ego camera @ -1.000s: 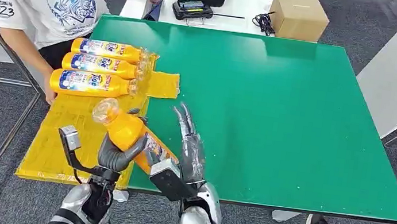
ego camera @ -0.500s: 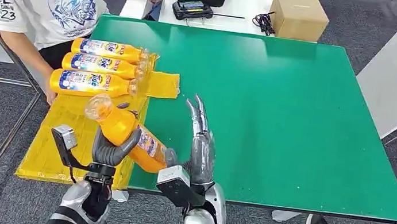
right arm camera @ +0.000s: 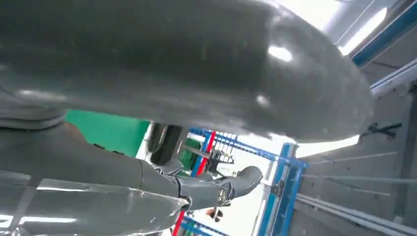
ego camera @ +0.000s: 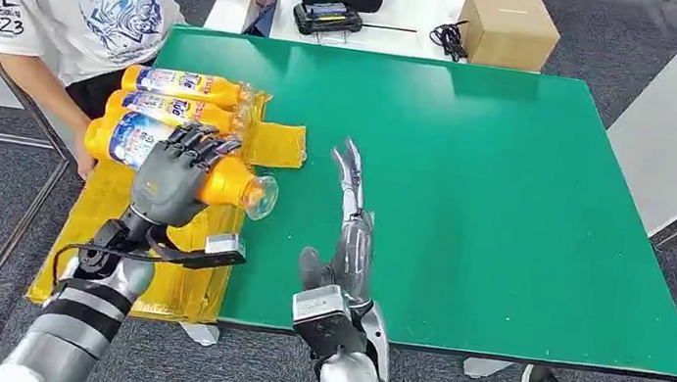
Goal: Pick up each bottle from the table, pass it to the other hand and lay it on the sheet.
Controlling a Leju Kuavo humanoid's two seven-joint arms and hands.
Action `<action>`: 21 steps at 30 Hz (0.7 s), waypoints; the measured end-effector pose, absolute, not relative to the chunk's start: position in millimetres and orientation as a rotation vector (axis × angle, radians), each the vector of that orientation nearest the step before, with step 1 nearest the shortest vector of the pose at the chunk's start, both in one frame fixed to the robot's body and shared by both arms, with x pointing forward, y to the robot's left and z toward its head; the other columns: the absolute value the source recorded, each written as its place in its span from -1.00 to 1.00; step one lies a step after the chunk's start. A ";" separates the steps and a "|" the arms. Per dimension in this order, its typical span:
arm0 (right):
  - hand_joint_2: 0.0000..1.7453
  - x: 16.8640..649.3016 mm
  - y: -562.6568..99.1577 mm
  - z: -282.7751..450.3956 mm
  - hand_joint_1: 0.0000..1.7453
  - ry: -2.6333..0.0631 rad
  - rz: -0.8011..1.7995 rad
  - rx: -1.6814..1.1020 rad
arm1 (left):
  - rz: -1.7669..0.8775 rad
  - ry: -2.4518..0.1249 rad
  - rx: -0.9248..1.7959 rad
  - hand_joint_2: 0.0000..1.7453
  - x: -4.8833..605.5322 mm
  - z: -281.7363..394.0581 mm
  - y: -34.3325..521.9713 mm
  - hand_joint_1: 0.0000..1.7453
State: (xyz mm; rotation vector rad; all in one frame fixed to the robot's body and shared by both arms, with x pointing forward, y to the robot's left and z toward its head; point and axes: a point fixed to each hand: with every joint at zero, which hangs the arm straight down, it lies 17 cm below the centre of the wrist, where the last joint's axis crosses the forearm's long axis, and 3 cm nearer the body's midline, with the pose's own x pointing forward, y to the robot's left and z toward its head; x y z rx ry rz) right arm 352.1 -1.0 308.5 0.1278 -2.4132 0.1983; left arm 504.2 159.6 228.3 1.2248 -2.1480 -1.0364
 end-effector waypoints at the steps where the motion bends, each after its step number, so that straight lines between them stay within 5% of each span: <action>1: -1.00 352.0 -0.8 308.9 -1.00 -2.414 0.198 0.131 | -1.057 -2.132 1.227 1.00 506.1 222.7 161.7 1.00; 21: -1.00 344.4 6.3 310.3 -1.00 -2.405 0.233 0.220 | -1.361 -1.717 0.851 1.00 519.0 82.2 186.4 1.00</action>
